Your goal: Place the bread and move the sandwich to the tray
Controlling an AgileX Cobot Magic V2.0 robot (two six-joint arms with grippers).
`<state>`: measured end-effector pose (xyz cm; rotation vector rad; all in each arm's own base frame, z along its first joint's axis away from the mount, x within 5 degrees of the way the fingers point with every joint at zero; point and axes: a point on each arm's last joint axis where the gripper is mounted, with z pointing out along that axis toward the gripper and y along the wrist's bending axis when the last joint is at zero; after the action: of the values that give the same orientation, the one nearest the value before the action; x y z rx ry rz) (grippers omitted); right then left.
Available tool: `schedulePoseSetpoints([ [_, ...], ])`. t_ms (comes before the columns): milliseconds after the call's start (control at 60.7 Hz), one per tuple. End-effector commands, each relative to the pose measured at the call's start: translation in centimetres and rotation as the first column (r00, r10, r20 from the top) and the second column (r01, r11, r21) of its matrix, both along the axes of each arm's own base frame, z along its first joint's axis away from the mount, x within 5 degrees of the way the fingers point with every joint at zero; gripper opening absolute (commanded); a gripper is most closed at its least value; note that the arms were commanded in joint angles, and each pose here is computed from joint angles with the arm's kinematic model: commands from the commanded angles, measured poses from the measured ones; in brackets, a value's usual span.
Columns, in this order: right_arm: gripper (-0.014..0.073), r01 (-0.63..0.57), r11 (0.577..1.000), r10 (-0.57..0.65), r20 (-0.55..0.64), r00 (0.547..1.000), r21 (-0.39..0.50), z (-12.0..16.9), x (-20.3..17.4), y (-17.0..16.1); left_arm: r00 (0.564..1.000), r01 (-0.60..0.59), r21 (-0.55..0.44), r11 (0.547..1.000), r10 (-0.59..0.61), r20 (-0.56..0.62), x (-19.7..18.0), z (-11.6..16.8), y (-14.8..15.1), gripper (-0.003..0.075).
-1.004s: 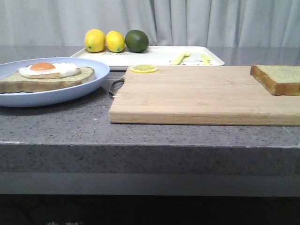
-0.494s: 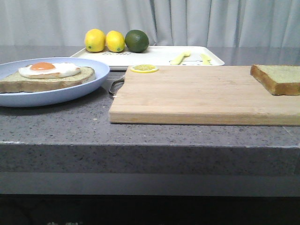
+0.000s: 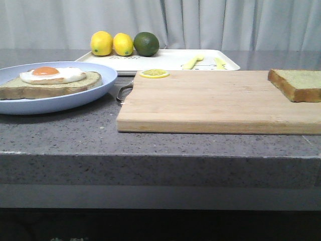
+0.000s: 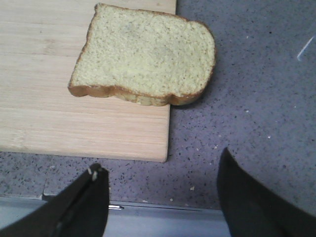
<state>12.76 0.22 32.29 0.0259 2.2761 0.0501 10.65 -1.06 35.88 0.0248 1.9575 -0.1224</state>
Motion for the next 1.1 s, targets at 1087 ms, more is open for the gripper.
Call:
schedulePoseSetpoints([
  [1087,0.0496,0.175,0.909,-0.066,-0.284,0.957,0.378,2.8,9.7,-9.8,0.969,0.226,0.037,0.973,-0.229,0.093,-0.2,1.4,-2.4,0.045],
])
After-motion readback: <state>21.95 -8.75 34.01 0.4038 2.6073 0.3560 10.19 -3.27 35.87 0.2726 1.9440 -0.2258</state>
